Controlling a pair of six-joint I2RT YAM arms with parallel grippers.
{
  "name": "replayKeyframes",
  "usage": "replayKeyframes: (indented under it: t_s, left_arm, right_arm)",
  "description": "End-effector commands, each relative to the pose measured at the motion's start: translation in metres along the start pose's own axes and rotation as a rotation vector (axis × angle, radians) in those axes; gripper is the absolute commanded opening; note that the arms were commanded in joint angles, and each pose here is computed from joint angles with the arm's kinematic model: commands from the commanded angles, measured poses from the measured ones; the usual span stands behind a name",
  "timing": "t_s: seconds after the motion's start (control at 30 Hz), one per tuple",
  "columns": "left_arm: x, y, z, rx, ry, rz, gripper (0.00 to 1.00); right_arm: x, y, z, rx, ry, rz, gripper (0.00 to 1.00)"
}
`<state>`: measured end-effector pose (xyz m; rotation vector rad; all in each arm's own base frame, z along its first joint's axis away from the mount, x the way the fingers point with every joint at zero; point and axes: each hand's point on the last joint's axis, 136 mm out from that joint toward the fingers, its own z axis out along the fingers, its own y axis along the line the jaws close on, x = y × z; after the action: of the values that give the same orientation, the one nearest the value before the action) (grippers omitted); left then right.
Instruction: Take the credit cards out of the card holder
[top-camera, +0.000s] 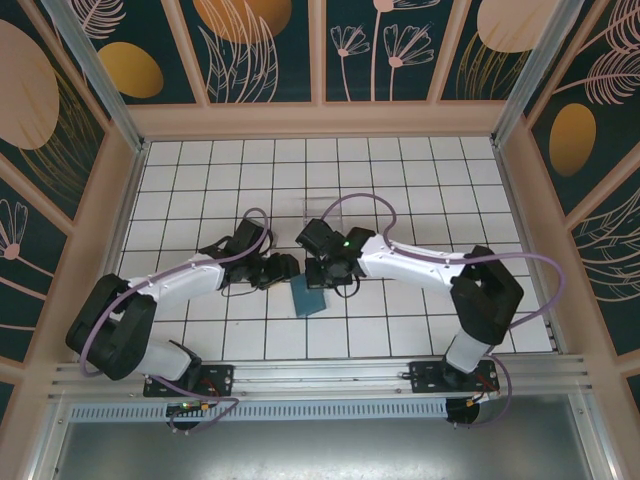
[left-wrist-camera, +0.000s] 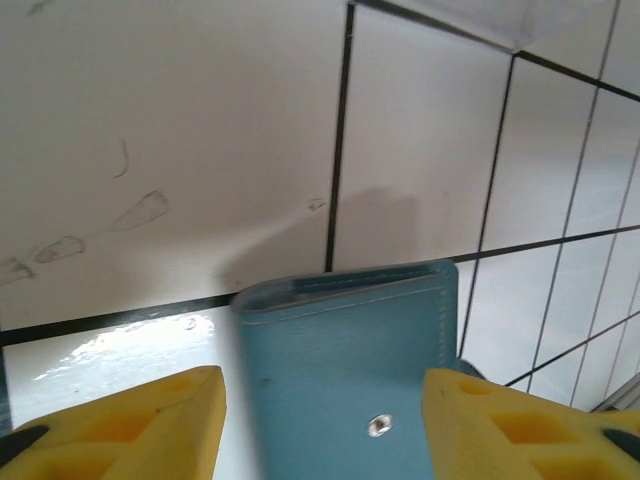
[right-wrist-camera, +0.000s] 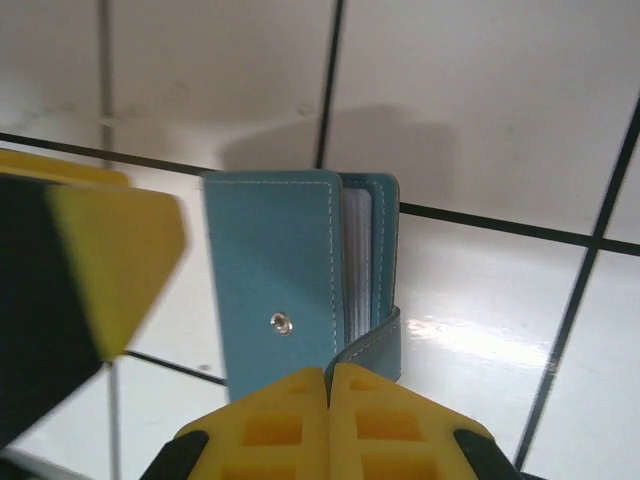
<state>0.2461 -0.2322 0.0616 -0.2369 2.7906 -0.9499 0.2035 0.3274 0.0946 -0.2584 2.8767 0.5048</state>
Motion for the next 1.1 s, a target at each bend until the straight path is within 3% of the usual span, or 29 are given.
replayKeyframes:
  t_s: [0.0,0.43,1.07]
  left_arm:
    - [0.006,-0.003,-0.004,-0.009,0.022,0.022,0.57]
    - [0.002,-0.012,-0.008,-0.012,-0.003,0.04,0.58]
    - [0.005,-0.008,-0.004,-0.011,0.011,0.031,0.55]
  right_arm:
    - [-0.013,0.022,-0.025,-0.118,-0.055,0.042,0.0]
    - [-0.022,0.039,-0.058,-0.211,-0.112,0.046,0.0]
    - [-0.017,0.009,-0.051,-0.08,-0.116,0.042,0.0]
